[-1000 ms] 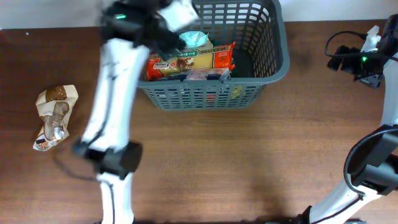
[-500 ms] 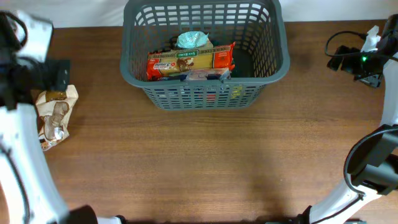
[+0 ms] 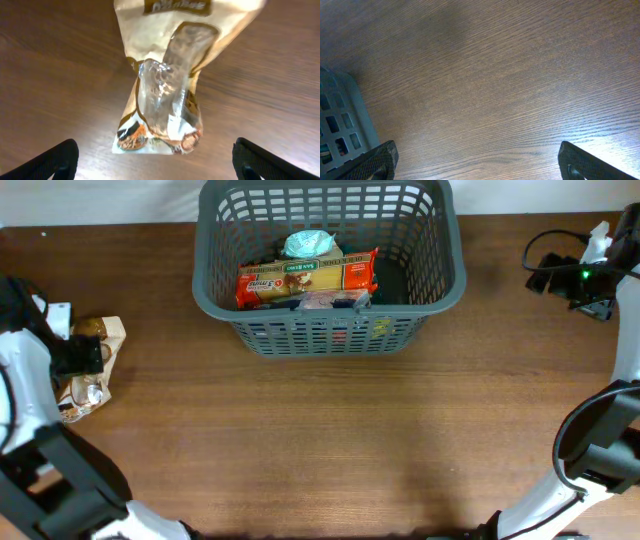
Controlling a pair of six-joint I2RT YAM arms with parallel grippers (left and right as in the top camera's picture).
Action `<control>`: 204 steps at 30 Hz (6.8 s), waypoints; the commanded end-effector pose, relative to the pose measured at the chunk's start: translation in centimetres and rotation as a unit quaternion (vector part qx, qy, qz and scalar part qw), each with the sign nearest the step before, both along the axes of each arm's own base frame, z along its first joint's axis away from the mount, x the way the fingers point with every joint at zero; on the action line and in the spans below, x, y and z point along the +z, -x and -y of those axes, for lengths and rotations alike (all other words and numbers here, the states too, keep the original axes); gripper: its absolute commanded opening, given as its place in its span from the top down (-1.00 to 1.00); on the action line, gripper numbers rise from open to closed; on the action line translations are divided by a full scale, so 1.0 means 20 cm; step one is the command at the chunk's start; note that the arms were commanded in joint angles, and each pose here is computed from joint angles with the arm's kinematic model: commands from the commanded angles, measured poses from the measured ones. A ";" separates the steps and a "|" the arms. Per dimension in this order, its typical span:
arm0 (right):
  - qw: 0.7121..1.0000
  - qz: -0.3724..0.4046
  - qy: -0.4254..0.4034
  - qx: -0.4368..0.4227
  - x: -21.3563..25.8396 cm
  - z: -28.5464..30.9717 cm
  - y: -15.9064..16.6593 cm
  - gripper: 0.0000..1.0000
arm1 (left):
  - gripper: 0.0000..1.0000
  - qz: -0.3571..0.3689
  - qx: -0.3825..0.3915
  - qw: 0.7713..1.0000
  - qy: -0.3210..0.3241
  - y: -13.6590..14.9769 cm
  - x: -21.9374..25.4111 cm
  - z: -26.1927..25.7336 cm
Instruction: Pack container
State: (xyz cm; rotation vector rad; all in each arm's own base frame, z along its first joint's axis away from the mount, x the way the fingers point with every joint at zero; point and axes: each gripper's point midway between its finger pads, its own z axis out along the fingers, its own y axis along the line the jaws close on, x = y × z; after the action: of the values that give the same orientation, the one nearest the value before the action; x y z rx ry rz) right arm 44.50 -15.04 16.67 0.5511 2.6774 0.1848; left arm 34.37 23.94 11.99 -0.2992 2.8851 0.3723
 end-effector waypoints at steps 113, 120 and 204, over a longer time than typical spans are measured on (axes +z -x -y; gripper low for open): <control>1.000 0.017 0.007 0.022 0.08 -0.10 -0.02 -0.98 | -0.99 0.261 -0.061 0.954 -0.133 0.02 1.66 0.55; 0.990 0.111 0.036 0.083 0.51 -0.41 0.03 -0.98 | -0.99 0.257 -0.062 0.955 -0.132 0.03 1.65 0.55; 0.838 0.485 0.236 0.085 -0.05 -0.66 1.01 -0.99 | -0.99 0.255 -0.072 0.956 -0.128 0.12 1.67 0.61</control>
State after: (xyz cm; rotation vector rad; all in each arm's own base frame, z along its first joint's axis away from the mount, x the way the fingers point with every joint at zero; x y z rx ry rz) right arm 24.43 -1.43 15.88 -0.0047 1.6660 -0.1168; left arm 34.07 12.66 44.34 -0.1054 2.3292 0.5558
